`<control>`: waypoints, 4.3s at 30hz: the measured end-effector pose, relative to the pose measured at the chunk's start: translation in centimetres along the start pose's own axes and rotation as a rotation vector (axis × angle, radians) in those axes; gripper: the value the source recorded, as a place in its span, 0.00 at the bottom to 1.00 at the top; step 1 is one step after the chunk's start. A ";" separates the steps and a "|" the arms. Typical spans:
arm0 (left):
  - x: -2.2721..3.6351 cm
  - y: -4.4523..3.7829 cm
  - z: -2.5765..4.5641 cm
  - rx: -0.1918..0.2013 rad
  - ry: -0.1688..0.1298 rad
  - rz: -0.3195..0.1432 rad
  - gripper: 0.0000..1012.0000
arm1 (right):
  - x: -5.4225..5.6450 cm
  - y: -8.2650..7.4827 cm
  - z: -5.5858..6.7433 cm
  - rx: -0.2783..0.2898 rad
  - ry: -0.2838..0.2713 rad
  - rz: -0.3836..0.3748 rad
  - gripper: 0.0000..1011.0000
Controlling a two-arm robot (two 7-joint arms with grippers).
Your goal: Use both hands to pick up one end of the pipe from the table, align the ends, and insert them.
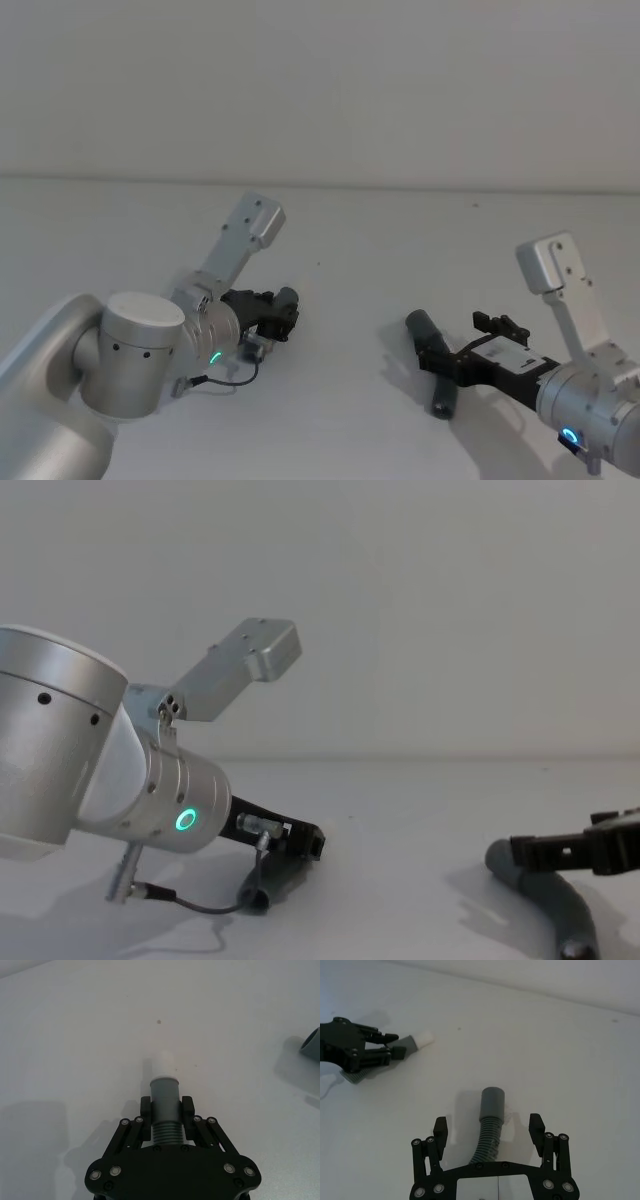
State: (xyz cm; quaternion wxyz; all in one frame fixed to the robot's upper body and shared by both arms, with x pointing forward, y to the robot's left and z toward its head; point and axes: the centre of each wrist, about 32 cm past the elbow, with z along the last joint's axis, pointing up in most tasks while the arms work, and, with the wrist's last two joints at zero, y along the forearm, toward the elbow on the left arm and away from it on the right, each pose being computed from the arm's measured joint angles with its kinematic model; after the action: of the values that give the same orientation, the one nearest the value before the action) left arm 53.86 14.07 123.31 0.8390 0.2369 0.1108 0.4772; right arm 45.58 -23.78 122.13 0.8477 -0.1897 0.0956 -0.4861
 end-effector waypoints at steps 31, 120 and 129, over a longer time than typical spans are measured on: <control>0.00 0.00 0.00 0.000 0.000 0.000 0.34 | -0.7 2.2 -1.0 -0.073 0.014 0.013 0.99; 2.53 3.29 2.49 -0.268 -0.325 -0.233 0.34 | 4.6 -1.3 -1.3 0.200 -0.238 0.154 0.29; 4.40 3.99 3.14 -0.302 -0.404 -0.352 0.34 | 6.3 -2.3 -1.0 0.228 -0.351 0.256 0.29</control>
State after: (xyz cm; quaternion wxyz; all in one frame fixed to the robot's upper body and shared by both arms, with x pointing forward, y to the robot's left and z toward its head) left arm 54.45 18.63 128.22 0.9395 0.1769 -0.0910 0.2788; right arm 46.61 -30.47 122.35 0.9219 -0.1609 -0.0854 -0.3419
